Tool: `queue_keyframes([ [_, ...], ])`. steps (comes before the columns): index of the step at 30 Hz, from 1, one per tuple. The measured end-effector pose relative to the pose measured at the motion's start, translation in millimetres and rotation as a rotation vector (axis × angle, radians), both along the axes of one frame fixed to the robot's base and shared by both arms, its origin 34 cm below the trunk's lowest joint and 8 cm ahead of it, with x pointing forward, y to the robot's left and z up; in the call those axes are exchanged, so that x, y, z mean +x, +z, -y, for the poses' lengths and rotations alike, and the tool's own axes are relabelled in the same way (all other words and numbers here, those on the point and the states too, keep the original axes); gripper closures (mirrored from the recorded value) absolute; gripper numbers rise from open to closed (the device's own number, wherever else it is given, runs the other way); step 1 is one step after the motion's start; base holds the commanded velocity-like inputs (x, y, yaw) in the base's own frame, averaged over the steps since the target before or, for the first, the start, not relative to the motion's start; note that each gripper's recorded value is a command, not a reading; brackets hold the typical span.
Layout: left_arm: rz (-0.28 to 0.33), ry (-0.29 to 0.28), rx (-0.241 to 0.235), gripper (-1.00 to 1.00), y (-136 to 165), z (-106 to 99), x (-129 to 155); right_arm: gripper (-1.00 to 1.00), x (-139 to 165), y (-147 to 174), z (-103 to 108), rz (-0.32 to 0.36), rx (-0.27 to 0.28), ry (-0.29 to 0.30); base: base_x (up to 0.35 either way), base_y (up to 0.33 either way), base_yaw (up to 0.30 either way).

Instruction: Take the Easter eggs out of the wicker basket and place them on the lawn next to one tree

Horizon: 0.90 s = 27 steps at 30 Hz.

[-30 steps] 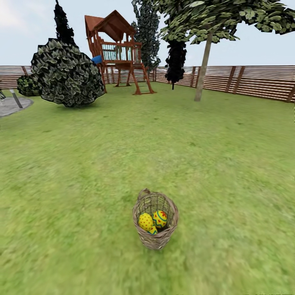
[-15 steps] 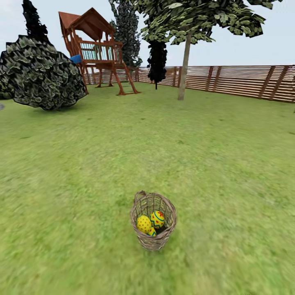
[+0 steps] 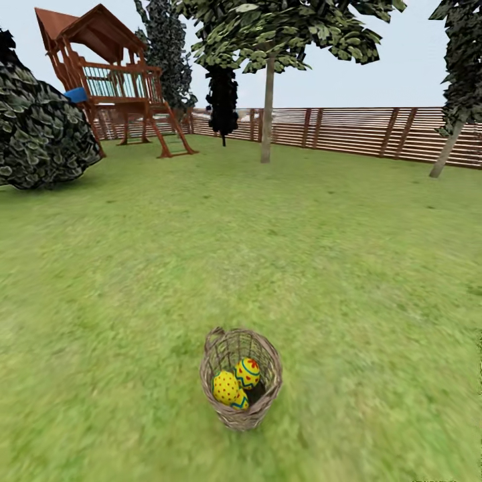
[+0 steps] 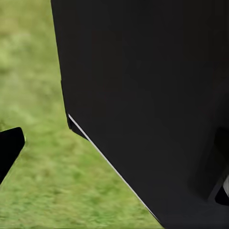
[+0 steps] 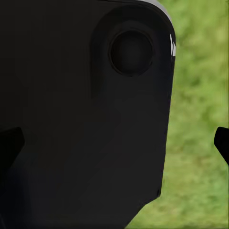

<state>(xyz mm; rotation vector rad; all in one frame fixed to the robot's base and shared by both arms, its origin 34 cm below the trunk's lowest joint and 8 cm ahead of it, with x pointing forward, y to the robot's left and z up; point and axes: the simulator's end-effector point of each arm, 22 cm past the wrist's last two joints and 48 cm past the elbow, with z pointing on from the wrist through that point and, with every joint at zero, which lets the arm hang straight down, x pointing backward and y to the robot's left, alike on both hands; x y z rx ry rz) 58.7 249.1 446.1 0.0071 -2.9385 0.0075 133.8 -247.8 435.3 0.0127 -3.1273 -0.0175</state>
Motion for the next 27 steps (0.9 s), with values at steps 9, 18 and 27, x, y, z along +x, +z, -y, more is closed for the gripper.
queue_keyframes([
  [9, 0.002, 0.0, 0.0, -1.0, -0.2, 0.0, 0.9, -1.0, 1.0, 0.0, 0.0, 0.003, 0.0, 0.0, 0.246, 0.203, -0.285],
  [18, 0.005, 0.0, 0.001, -1.0, -0.5, -0.5, 2.0, -1.0, 2.3, -0.1, 0.3, 0.005, 0.0, -0.001, 0.153, 0.115, -0.218],
  [27, 0.005, 0.001, 0.001, -1.0, -0.5, -0.3, 2.1, -1.0, 1.1, -0.1, -2.3, 0.001, 0.004, 0.006, 0.003, 0.002, -0.008],
])
